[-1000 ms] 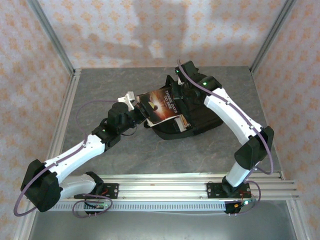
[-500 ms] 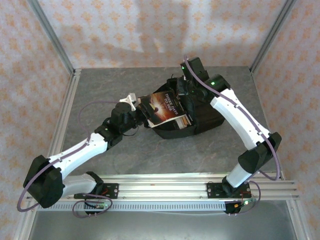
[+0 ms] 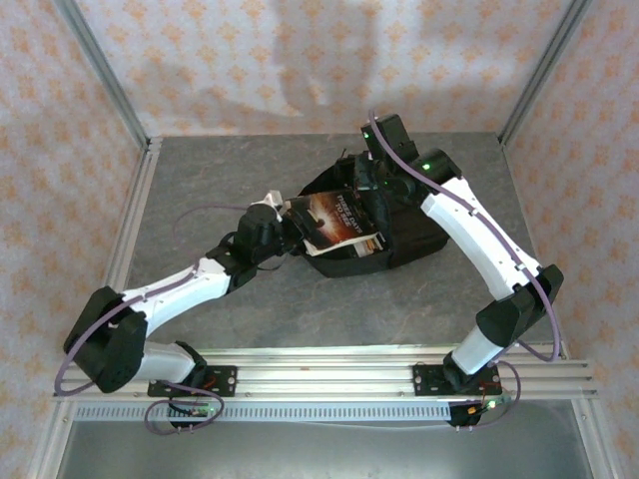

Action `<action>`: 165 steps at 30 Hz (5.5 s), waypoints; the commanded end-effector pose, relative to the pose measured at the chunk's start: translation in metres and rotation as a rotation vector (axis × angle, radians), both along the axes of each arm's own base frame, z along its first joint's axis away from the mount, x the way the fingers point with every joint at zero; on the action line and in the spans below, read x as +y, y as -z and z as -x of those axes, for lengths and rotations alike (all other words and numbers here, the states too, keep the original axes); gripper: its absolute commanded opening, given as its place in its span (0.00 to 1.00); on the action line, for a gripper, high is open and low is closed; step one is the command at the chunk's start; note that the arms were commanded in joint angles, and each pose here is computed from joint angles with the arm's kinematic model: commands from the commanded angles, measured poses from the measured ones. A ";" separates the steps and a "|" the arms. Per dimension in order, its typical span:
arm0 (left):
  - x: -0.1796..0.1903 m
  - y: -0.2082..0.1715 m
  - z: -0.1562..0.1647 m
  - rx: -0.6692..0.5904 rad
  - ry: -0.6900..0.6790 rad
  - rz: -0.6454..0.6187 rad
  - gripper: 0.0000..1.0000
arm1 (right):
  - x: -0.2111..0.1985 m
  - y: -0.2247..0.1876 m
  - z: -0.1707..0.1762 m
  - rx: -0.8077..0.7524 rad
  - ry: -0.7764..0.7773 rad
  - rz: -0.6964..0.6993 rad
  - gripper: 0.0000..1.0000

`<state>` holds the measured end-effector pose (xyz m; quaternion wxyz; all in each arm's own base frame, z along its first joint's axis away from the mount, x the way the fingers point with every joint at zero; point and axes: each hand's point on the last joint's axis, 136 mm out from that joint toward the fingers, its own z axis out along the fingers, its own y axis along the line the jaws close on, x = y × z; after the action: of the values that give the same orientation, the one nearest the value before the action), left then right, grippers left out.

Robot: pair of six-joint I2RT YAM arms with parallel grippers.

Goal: Pack the student bag
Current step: Place the book in the student bag, then close the student bag at the middle-right of the table, then zip the student bag at the center of the table.

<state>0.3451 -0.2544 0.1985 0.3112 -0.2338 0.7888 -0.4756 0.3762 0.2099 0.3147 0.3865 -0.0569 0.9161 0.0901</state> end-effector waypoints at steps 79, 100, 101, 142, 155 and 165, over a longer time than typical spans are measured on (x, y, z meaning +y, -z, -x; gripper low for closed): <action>-0.145 0.014 -0.017 -0.066 0.345 -0.070 0.57 | 0.010 0.009 0.011 -0.049 0.073 -0.309 0.00; 0.025 -0.039 0.060 -0.169 0.072 -0.394 0.64 | 0.010 0.041 0.051 0.033 0.016 -0.409 0.05; 0.032 -0.037 0.062 -0.160 0.056 -0.411 0.63 | 0.013 0.045 0.051 0.047 0.015 -0.424 0.04; -0.079 0.028 -0.090 -0.008 0.275 -0.553 0.62 | -0.175 0.135 0.159 -0.055 0.605 0.003 0.85; -0.114 0.081 -0.150 0.035 0.367 -0.654 0.35 | -0.186 0.116 0.160 -0.127 0.621 -0.079 0.83; -0.043 0.064 -0.157 0.092 0.086 -0.389 0.00 | -0.147 0.126 0.150 -0.046 0.440 -0.112 0.79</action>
<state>0.4856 -0.3485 0.1007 0.2474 -0.0624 0.9162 -0.3090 0.2205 0.0463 0.1892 0.4304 0.2002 0.8795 0.0325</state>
